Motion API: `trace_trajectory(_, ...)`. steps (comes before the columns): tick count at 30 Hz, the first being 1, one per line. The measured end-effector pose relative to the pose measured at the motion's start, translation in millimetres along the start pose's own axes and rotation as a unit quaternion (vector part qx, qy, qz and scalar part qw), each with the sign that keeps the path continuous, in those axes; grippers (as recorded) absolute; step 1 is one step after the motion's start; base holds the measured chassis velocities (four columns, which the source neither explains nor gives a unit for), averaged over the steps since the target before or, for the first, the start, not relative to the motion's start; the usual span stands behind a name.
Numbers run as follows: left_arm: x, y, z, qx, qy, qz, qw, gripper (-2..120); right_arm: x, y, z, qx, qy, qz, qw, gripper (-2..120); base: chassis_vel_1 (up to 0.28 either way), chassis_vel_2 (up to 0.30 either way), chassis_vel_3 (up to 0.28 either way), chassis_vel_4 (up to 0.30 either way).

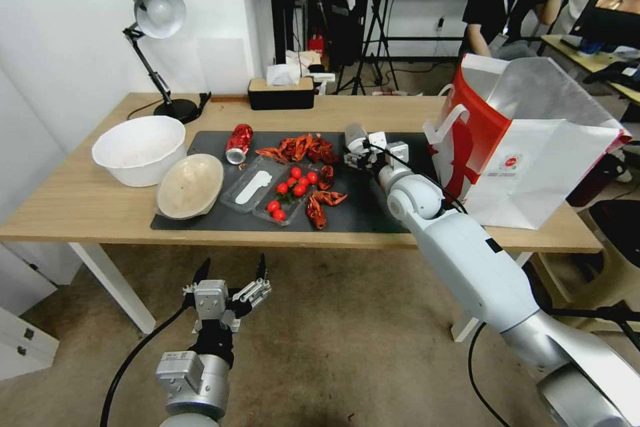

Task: Pick up the trash from the table and place it into the takeout bag.

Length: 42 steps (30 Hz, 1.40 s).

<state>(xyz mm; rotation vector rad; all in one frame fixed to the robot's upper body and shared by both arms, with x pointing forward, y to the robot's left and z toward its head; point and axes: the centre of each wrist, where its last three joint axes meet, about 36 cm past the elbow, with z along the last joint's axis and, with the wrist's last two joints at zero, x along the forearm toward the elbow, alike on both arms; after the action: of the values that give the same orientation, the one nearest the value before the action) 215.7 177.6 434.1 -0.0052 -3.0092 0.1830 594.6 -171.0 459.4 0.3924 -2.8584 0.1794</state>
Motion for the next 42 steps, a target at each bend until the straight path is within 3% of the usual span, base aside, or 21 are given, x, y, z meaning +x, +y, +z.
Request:
trace_trajectory(5,3.1,-1.4,-1.8,-0.001,-0.001,0.000,1.0000,100,5.9,-5.6,2.6,-0.003,-0.002,0.001,1.000,60,0.000,0.000,0.000,0.000)
trace_trajectory(13,6.4,-2.2,-3.5,-0.004,-0.001,0.000,1.0000,100,18.2,-6.9,-0.5,-0.012,-0.011,0.000,1.000,59,0.000,0.000,0.000,0.000)
trace_trajectory(21,7.6,-4.3,-4.5,-0.005,-0.002,0.001,1.0000,100,50.9,-14.2,-38.6,-0.007,-0.070,-0.004,0.998,59,0.000,0.000,0.000,0.000)
trace_trajectory(32,7.9,-7.2,-7.1,-0.006,-0.007,0.000,1.0000,100,110.9,-42.1,-98.4,0.006,-0.161,0.005,0.987,59,0.000,0.000,0.000,0.000)
trace_trajectory(40,8.8,-6.2,-6.6,-0.006,-0.005,-0.003,1.0000,100,174.2,-74.7,-140.7,0.020,-0.231,0.049,0.972,59,0.000,0.000,0.000,0.000)
trace_trajectory(42,8.6,-6.8,-6.0,-0.005,-0.005,-0.003,1.0000,100,191.6,-79.2,-147.4,0.029,-0.236,0.085,0.968,59,0.000,0.000,0.000,0.000)
